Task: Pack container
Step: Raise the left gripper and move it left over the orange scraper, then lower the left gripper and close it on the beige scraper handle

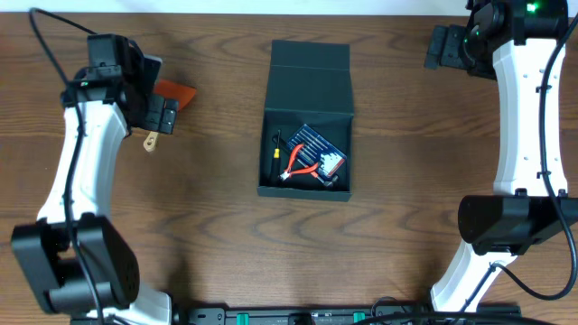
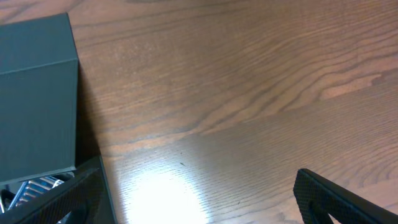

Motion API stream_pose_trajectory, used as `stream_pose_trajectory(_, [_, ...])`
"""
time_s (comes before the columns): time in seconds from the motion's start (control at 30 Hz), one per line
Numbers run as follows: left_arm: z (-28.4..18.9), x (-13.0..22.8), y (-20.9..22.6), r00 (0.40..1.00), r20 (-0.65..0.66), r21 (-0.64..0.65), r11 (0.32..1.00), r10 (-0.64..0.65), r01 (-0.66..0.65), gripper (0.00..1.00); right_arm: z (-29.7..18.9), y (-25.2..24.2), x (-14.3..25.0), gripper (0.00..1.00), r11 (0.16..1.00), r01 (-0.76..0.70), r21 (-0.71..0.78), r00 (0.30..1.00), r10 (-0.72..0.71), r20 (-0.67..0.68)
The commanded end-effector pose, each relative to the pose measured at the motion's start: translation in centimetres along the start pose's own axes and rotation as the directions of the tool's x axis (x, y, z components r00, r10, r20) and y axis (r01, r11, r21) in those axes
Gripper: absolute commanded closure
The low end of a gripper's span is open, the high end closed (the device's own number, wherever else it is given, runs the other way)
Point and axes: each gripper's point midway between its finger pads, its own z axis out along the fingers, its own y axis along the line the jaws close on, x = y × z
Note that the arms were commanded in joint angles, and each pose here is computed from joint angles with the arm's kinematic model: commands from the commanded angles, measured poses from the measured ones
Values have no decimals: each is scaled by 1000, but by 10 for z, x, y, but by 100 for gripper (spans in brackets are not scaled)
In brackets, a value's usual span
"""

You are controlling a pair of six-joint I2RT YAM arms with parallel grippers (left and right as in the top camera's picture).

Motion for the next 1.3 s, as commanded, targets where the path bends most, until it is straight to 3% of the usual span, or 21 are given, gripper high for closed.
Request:
stream_pose_trajectory(0.0, [22,6,-1,998,-48,17,999,41,-40,1,-5,-1,-4,1,1000,-21,-3,1000,21,18])
stream_pose_trajectory(0.6, [104,51,-21,963,-261,105,994,61,-35,0,-5,-1,-4,1,1000,-21,-3,1000,21,18])
stream_pose_trajectory(0.93, [117,50,-27,975,-221,214,976,3,46,1,-5,-1,-4,1,1000,-21,-3,1000,21,18])
stream_pose_trajectory(1.27, [119,58,-5,972,-225,202,973,-63,110,2,-5,-1,-4,1,1000,-21,-3,1000,21,18])
